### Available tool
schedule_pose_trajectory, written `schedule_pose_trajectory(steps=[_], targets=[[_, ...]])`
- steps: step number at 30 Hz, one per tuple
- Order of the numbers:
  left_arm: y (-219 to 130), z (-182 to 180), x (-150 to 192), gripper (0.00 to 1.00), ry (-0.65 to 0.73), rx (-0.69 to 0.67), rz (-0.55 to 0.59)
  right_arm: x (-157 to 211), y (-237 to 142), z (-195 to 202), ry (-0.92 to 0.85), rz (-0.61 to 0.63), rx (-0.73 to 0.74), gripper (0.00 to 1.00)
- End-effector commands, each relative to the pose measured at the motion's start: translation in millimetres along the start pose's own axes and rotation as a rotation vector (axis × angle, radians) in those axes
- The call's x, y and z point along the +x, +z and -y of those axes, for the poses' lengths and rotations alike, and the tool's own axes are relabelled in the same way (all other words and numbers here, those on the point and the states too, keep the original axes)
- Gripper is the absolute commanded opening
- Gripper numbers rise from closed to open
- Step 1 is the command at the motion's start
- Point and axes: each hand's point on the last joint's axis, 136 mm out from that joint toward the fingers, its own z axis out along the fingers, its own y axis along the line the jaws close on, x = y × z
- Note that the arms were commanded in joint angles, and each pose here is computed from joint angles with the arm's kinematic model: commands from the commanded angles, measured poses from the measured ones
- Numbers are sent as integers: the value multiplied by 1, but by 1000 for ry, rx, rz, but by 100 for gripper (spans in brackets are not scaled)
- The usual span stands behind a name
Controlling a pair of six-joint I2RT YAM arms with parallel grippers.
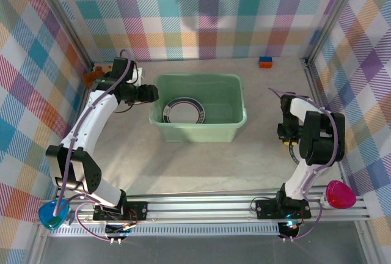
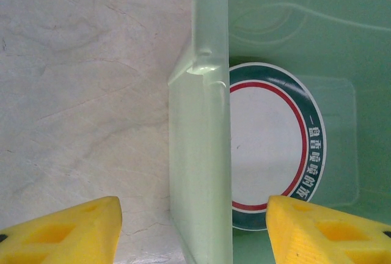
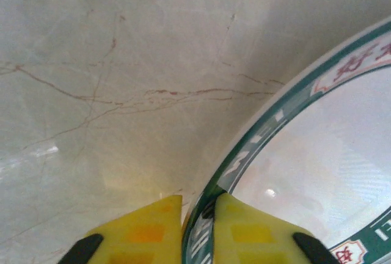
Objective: Place the plates into the plastic bin on the countertop
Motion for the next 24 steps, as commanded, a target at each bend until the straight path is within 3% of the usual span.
schedule_pose_trajectory(steps=[1, 9, 24], targets=[[-8, 0, -2, 64, 7, 4, 32, -11, -17, -15, 19, 45, -99, 11], [-7, -3, 3, 64, 13, 1, 29, -30, -51, -56, -17, 95, -155, 0], [-8, -7, 9, 64, 5, 10, 23, -70, -73, -148, -11, 66, -150, 10]])
